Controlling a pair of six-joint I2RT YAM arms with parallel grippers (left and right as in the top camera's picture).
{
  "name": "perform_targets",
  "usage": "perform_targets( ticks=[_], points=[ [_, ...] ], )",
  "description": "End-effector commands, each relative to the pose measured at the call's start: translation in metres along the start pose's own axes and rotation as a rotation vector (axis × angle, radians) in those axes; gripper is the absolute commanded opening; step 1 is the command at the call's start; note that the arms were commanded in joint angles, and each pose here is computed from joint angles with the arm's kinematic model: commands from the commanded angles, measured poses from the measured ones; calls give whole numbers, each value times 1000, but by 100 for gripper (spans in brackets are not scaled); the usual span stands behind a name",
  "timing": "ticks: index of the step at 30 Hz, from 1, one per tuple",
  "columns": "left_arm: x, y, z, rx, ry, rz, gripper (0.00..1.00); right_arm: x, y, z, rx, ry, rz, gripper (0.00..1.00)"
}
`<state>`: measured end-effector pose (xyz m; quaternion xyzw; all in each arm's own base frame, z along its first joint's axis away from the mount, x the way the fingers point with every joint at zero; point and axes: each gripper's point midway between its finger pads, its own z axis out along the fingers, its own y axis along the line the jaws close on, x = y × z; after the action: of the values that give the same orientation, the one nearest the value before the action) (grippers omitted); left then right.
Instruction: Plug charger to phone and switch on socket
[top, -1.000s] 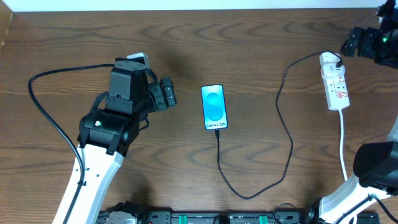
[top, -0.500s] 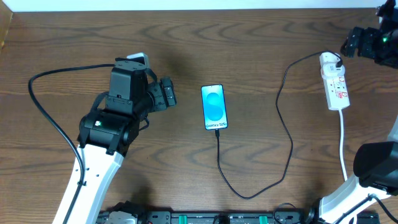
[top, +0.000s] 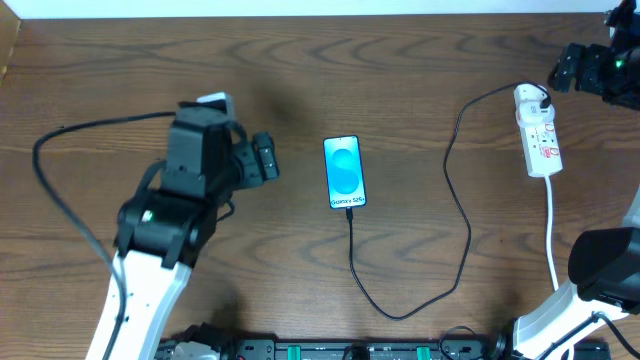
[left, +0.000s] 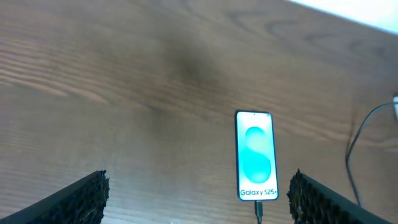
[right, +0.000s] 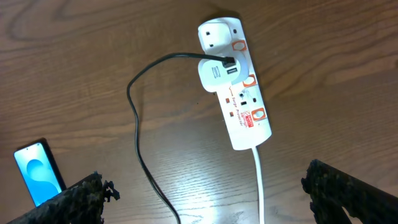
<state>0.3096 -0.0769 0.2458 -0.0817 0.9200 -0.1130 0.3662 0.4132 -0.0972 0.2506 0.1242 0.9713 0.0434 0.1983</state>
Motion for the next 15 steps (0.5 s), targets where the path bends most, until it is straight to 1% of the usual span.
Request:
perform_targets(
  ticks=[1, 5, 9, 15],
  points=[
    [9, 18, -16, -48, -58, 11, 92, -2, 1, -2, 6, -9, 10, 99],
    [16, 36, -23, -87, -156, 1, 92, -2, 0, -2, 6, -9, 10, 99],
    [15, 51, -26, -49, -332, -48, 92, -2, 1, -2, 6, -9, 10, 99],
    [19, 74, -29, -27, -550, -104, 92, -2, 1, -2, 6, -9, 10, 99]
  ],
)
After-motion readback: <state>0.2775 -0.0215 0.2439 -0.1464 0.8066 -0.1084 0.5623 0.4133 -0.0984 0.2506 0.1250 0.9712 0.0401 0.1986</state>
